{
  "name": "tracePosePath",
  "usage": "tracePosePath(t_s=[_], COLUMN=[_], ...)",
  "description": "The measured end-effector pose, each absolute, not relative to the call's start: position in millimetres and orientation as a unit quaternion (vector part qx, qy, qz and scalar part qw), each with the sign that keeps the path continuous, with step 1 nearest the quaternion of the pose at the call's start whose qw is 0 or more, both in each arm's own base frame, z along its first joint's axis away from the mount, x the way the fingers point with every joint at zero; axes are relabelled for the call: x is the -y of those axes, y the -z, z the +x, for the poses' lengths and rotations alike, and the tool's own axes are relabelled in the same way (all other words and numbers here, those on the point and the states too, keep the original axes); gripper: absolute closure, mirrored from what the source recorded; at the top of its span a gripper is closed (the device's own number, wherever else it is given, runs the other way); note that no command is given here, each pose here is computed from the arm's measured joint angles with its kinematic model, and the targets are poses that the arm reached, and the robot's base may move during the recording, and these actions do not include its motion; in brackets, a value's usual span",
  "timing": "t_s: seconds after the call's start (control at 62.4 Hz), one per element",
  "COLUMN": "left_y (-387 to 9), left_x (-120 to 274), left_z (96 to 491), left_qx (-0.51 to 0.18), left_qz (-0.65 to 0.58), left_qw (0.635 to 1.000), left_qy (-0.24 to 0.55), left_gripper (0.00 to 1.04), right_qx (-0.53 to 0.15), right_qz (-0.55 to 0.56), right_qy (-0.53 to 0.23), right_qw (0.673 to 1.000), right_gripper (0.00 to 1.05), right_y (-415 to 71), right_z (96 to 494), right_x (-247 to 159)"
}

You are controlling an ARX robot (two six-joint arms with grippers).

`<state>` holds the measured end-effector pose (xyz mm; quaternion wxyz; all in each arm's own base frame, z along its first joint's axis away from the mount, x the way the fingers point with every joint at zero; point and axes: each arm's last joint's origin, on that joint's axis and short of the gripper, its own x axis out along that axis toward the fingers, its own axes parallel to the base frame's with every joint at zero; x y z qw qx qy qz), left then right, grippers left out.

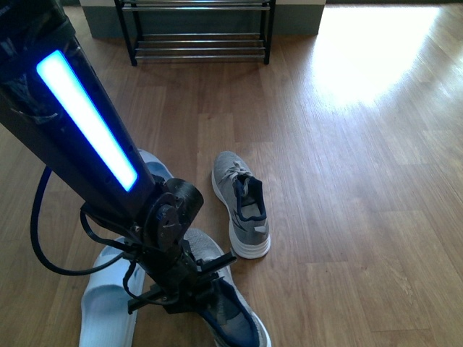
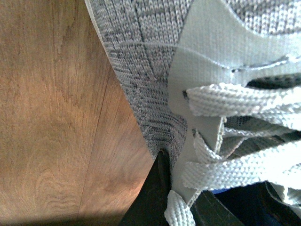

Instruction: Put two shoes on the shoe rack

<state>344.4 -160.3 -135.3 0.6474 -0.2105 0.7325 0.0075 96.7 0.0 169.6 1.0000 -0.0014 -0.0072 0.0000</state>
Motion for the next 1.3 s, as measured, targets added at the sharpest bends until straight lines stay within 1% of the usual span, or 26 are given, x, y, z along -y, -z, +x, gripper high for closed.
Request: tracePosePath(t_s=[0.096,0.192,0.241,0.353,0.385,0.417,0.433,0.545,0.642,0.754,0.93,0.962,1.01,1.059,1.171,1.299], left_y=[120,91,69,22,1,-10,-23,-69,-98,-139,-183,-195,-204,-213,-221,-220], left_x=[145,123,113,97,92,89,86,71,60,44,37,36,35,35,32,32], left_z=[349,355,358,359,356,354,354,330,305,248,190,173,160,145,137,137], left_qx=[-0.705,-0.667,-0.637,-0.578,-0.552,-0.54,-0.525,-0.469,-0.433,-0.383,-0.315,-0.284,-0.261,-0.217,-0.189,-0.193], left_qz=[-0.198,-0.197,-0.184,-0.166,-0.162,-0.162,-0.161,-0.137,-0.119,-0.082,-0.053,-0.035,-0.017,0.013,0.034,0.044], left_qw=[0.681,0.717,0.746,0.796,0.815,0.822,0.832,0.867,0.886,0.908,0.932,0.941,0.947,0.955,0.957,0.957], left_qy=[-0.029,-0.049,-0.062,-0.072,-0.074,-0.074,-0.074,-0.093,-0.114,-0.149,-0.169,-0.18,-0.186,-0.202,-0.218,-0.213], left_gripper=[1.04,1.04,1.04,1.04,1.04,1.04,1.04,1.04,1.04,1.04,1.04,1.04,1.04,1.04,1.04,1.04], right_qx=[0.007,0.007,0.007,0.007,0.007,0.007,0.007,0.007,0.007,0.007,0.007,0.007,0.007,0.007,0.007,0.007], right_qz=[-0.001,-0.001,-0.001,-0.001,-0.001,-0.001,-0.001,-0.001,-0.001,-0.001,-0.001,-0.001,-0.001,-0.001,-0.001,-0.001], right_qy=[0.0,0.0,0.0,0.0,0.0,0.0,0.0,0.0,0.0,0.0,0.0,0.0,0.0,0.0,0.0,0.0], right_qw=[1.0,1.0,1.0,1.0,1.0,1.0,1.0,1.0,1.0,1.0,1.0,1.0,1.0,1.0,1.0,1.0], right_gripper=[0.09,0.09,0.09,0.09,0.09,0.09,0.09,0.09,0.09,0.09,0.09,0.09,0.09,0.09,0.09,0.09], right_y=[-170,-170,-170,-170,-170,-170,-170,-170,-170,-170,-170,-170,-170,-170,-170,-170], right_z=[97,97,97,97,97,97,97,97,97,97,97,97,97,97,97,97], right_x=[0,0,0,0,0,0,0,0,0,0,0,0,0,0,0,0])
